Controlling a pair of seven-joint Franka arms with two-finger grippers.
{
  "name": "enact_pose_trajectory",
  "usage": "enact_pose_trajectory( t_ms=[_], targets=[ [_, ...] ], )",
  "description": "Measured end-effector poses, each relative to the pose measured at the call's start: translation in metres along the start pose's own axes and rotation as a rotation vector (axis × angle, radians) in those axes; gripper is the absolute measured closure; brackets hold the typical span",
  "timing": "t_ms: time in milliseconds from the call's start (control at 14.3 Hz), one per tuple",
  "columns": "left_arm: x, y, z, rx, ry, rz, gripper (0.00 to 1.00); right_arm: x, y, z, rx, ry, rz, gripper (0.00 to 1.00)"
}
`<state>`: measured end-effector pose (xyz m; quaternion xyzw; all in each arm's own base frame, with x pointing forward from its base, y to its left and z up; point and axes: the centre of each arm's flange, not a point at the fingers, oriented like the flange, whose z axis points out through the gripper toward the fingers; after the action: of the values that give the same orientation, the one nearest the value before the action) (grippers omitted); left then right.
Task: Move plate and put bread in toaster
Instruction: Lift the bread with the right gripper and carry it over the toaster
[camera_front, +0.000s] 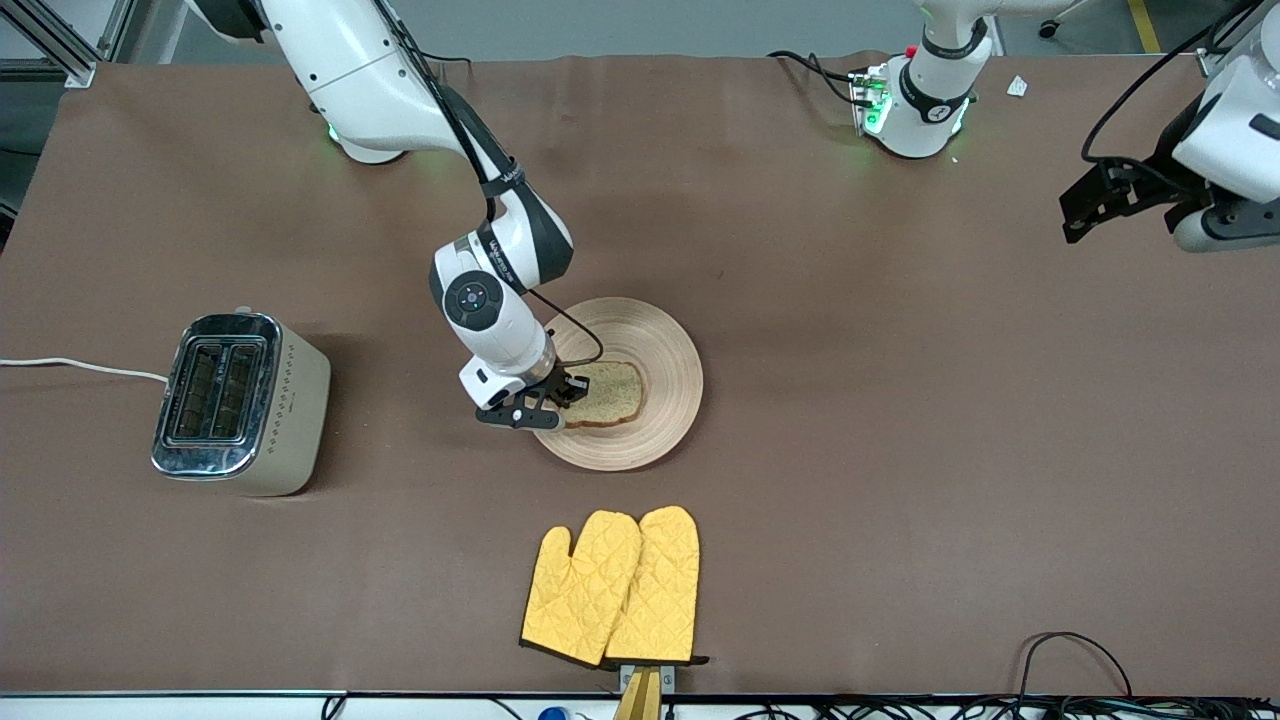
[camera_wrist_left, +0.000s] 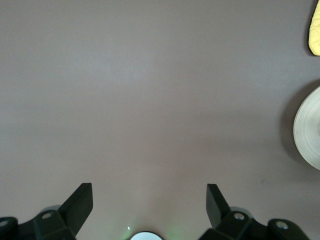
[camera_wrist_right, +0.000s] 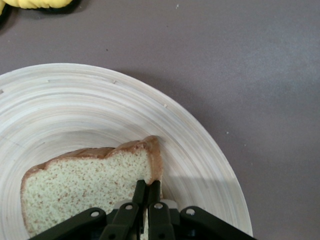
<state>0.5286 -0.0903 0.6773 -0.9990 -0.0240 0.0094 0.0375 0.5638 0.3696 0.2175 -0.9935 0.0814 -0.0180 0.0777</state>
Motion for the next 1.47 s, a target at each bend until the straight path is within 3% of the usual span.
enact_pose_trajectory(
  t_ms=[280, 420, 770, 1120, 1260, 1470],
  targets=[
    [-0.015, -0.003, -0.004, 0.000, 0.001, -0.005, 0.00, 0.024, -0.004, -0.074, -0.005, -0.007, 0.044, 0.95],
    [-0.014, -0.003, 0.001, 0.002, -0.008, -0.004, 0.00, 0.042, 0.014, -0.135, -0.051, 0.004, 0.048, 0.95],
    [-0.002, 0.000, 0.012, -0.003, -0.006, 0.001, 0.00, 0.080, 0.074, -0.254, -0.381, 0.013, -0.067, 0.95],
    [0.006, 0.004, 0.019, -0.035, 0.001, 0.005, 0.00, 0.115, 0.169, -0.271, -0.714, -0.084, -0.266, 0.95],
    [0.009, 0.005, 0.023, -0.037, -0.006, 0.005, 0.00, 0.123, 0.191, -0.278, -0.810, -0.113, -0.312, 0.95],
    [0.011, 0.005, 0.027, -0.037, -0.013, 0.004, 0.00, 0.134, 0.222, -0.285, -0.895, -0.133, -0.320, 0.95]
  ],
)
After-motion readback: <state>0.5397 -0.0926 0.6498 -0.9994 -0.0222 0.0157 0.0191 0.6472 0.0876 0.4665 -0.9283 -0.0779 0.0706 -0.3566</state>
